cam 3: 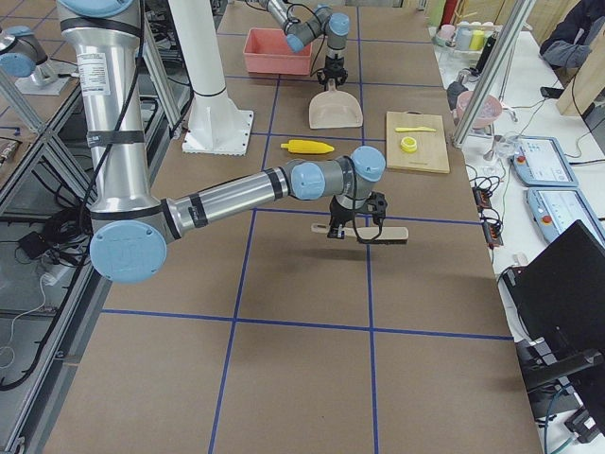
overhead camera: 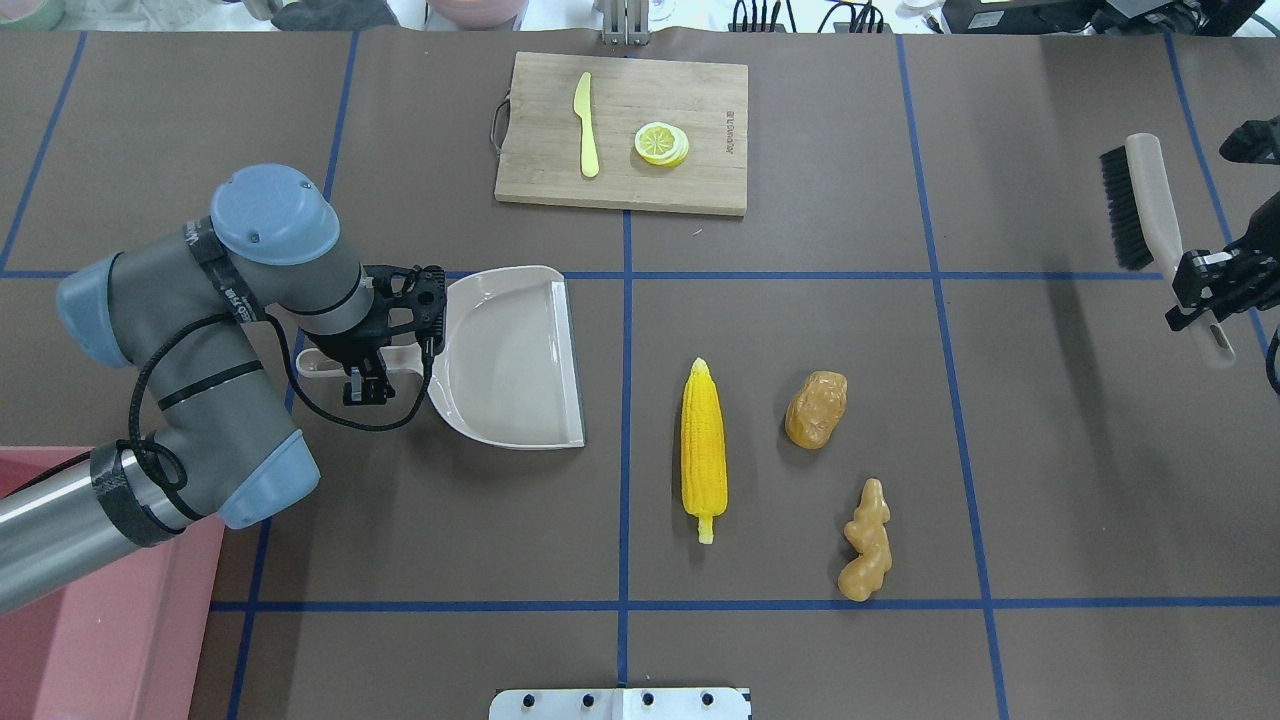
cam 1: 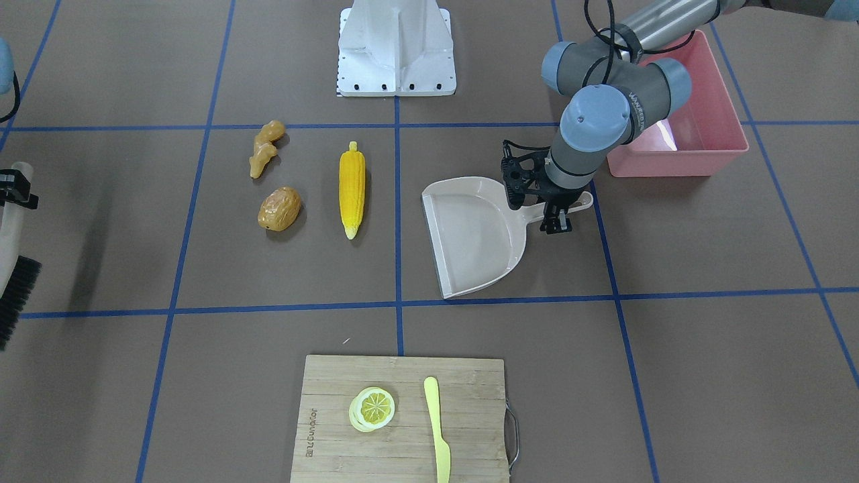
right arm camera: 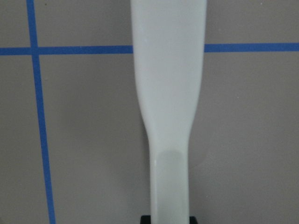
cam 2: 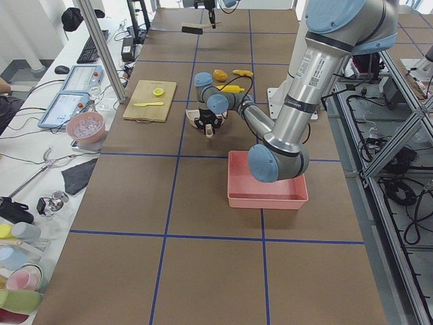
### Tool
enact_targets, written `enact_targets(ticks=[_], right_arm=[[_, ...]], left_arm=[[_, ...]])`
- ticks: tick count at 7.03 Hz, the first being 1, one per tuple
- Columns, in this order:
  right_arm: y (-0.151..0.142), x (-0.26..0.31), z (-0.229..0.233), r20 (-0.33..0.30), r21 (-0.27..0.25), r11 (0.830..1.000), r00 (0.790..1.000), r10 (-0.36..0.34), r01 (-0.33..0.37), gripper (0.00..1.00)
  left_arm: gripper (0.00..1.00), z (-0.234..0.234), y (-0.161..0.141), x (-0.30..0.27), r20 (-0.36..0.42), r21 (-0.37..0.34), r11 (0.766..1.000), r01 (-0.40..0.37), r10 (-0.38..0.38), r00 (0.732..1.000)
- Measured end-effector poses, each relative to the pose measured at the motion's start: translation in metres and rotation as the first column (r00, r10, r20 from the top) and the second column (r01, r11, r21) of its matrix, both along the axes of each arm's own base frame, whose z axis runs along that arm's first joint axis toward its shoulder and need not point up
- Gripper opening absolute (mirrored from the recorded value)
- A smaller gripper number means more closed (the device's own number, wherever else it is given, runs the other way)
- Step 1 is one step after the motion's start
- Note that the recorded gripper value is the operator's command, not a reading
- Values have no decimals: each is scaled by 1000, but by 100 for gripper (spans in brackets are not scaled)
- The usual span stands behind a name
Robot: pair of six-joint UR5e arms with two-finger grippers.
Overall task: Sweep and dump trash into bin
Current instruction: 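Lift the dustpan with left gripper while right gripper carries brush toward food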
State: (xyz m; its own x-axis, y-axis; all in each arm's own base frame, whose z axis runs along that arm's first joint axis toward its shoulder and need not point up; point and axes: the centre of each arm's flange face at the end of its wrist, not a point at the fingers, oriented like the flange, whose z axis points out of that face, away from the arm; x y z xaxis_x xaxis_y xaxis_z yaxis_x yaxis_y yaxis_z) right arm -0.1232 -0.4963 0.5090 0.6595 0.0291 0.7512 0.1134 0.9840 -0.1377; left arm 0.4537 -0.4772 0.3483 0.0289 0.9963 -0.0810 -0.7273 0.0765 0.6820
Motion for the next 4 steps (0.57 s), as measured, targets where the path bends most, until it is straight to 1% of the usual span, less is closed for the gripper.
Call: enact_targets(ticks=[1, 2, 3, 4], right_arm=[[3, 11, -4, 47, -44, 999, 999, 20, -18, 0], [5, 22, -9, 98, -103, 994, 993, 59, -49, 0], [6, 34, -16, 120, -146, 985, 987, 108, -90, 0], [7, 41, -27, 131, -152, 982, 982, 136, -116, 0]], left_arm=[[0, -1, -6, -7, -3, 0, 1000, 10, -10, 1000], [0, 0, -12, -15, -4, 2, 1000, 20, -20, 1000], [0, 0, -19, -23, -5, 5, 1000, 31, -31, 1000], [0, -3, -23, -31, -11, 12, 999, 42, -42, 999]])
